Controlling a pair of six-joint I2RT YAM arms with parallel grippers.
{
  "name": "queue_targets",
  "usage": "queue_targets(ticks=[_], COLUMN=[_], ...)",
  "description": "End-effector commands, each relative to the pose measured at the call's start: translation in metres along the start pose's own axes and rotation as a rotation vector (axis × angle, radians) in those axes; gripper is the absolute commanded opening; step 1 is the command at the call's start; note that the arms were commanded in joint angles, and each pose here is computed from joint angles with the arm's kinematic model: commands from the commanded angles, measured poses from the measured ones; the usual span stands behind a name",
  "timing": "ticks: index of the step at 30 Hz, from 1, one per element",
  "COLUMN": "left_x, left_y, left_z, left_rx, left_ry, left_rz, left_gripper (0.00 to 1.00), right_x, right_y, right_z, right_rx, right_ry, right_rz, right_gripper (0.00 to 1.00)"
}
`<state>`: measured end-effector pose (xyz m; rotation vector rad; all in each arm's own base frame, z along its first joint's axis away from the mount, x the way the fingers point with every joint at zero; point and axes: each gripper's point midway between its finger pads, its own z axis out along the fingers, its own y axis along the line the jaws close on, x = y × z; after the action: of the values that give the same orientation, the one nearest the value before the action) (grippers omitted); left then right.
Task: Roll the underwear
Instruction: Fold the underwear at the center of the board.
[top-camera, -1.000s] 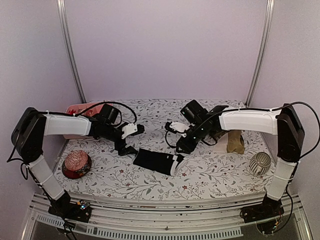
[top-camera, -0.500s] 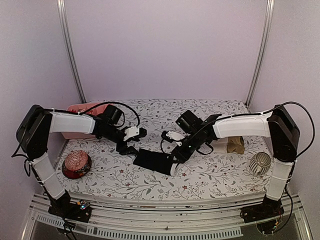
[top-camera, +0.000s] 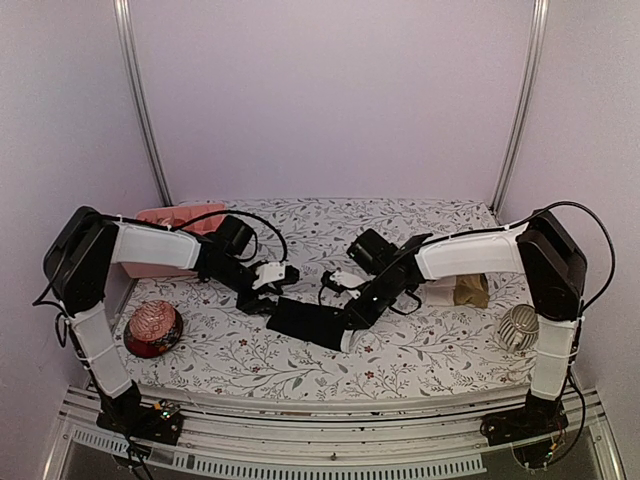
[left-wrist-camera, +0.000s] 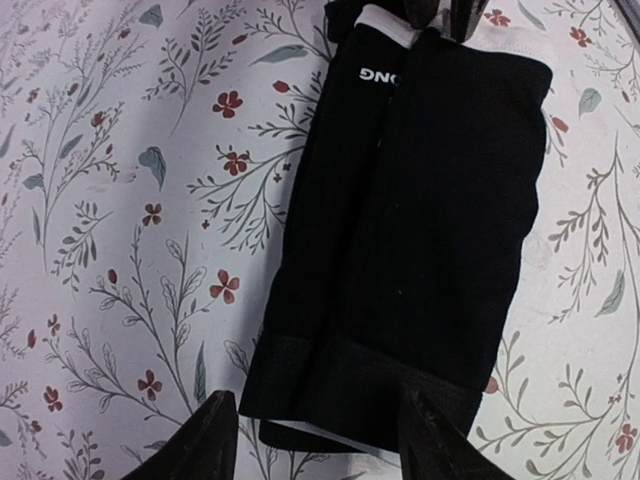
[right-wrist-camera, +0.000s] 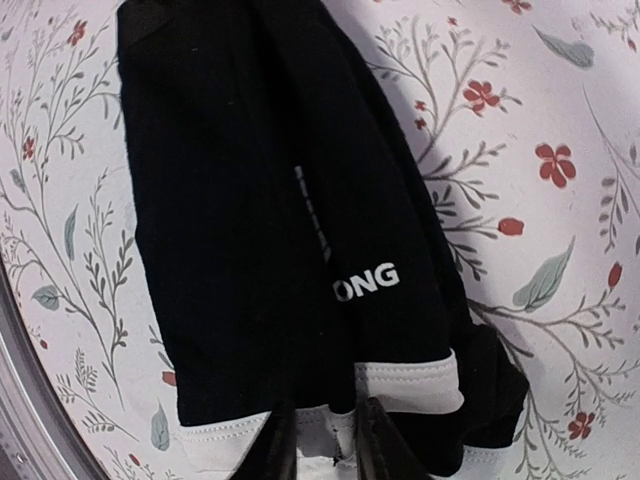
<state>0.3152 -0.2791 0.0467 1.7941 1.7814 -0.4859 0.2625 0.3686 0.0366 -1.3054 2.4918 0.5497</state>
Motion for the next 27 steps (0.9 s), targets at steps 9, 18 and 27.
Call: queue_targets(ticks=[9, 18, 27], left_x=[-0.002, -0.001, -0.004], left_y=[0.004, 0.006, 0.012], left_z=[0.007, 0.006, 0.003], left_rx=[0.002, -0.013, -0.04], left_ry=[0.023, 0.027, 0.01], left_rz=[0.003, 0.001, -0.008], left_gripper=[0.32, 0.0, 0.0], right_x=[-0.014, -0.026, -0.03], right_y=[0.003, -0.011, -0.023], right_z=[-0.007, -0.023, -0.028], right_rx=[-0.001, 0.103, 0.184], right_ry=[-0.011, -0.042, -0.039], right_rz=[-0.012, -0.009, -0.012], right_gripper=[0.02, 0.02, 0.02])
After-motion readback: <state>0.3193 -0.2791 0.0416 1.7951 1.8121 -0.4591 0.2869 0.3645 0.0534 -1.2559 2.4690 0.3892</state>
